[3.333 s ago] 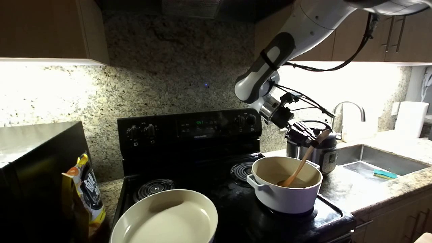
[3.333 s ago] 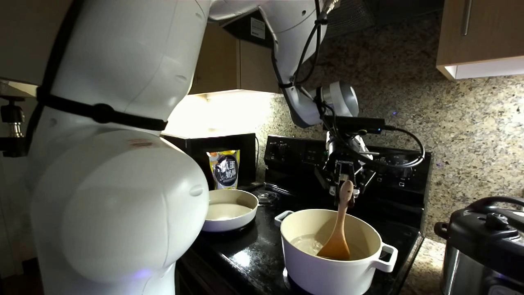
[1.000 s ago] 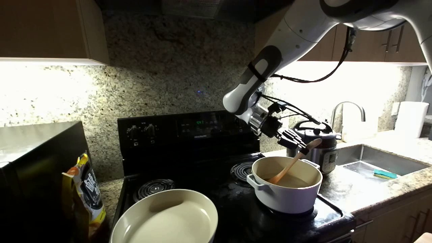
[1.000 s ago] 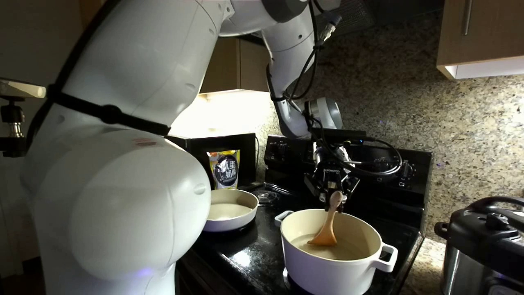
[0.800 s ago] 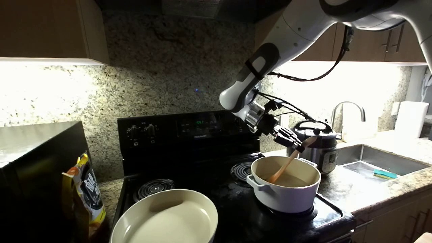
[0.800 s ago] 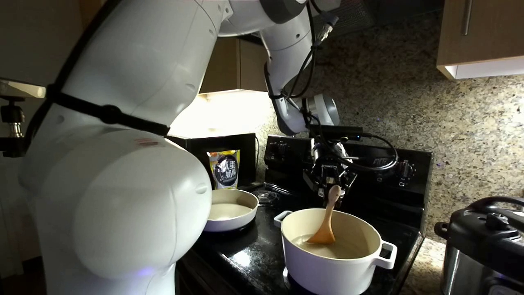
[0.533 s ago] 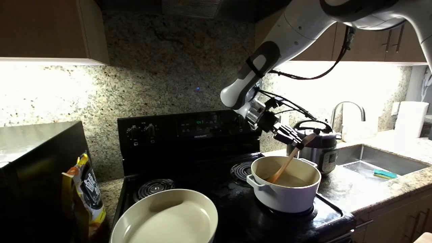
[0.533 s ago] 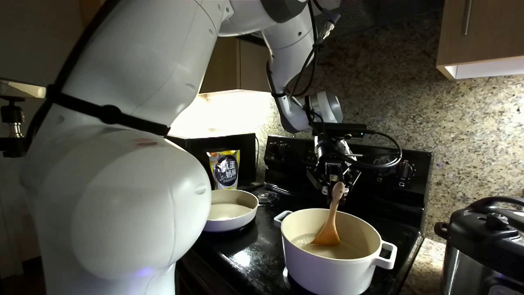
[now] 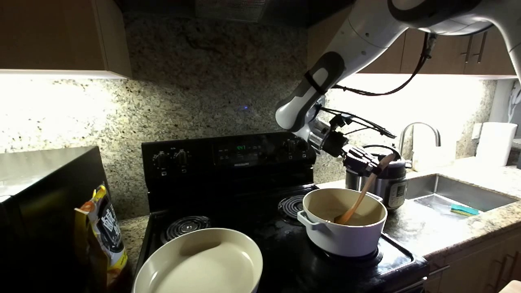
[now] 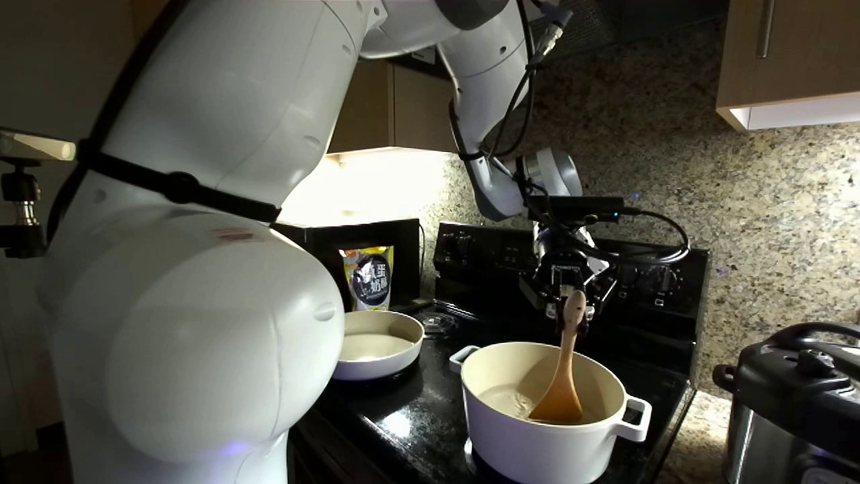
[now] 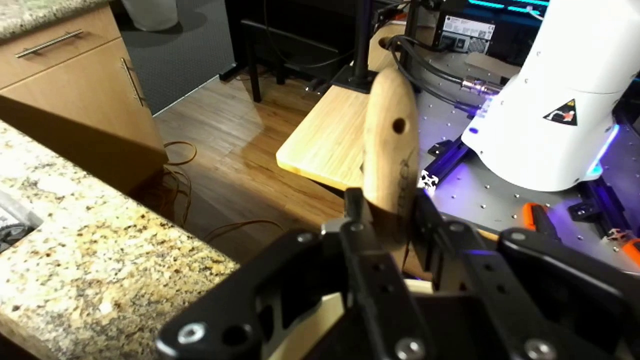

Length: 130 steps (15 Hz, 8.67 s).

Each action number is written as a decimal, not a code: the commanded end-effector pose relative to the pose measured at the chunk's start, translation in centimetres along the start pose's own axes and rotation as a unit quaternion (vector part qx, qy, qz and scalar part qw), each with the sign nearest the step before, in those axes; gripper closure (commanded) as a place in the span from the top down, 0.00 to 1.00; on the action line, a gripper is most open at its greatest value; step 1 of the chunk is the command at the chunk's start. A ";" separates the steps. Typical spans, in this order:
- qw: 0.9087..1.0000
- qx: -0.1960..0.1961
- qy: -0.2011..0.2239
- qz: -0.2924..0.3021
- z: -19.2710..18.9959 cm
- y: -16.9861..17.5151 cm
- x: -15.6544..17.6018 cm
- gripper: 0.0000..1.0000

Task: Use the wooden spoon to stir the liquid in the white pot.

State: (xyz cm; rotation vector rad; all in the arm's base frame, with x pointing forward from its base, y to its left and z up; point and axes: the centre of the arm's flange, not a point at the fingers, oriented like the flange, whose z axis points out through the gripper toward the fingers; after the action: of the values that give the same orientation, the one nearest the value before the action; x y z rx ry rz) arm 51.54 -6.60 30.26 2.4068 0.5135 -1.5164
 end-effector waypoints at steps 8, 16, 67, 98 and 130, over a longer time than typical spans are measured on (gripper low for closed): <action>0.992 -0.083 -0.062 -0.073 -0.6 -5.1 -0.8 0.09; 0.994 -0.072 -0.029 -0.072 -4.2 -5.1 0.8 0.09; 0.994 -0.043 -0.061 -0.080 -4.8 -3.6 3.5 0.09; 0.995 0.030 -0.071 -0.069 -4.7 -0.4 3.2 0.09; 0.993 0.042 -0.105 -0.017 -2.7 2.5 1.8 0.09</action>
State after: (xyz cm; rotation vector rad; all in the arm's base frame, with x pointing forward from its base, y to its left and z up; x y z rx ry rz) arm 57.75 -7.71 29.64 2.3267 0.5163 -1.7858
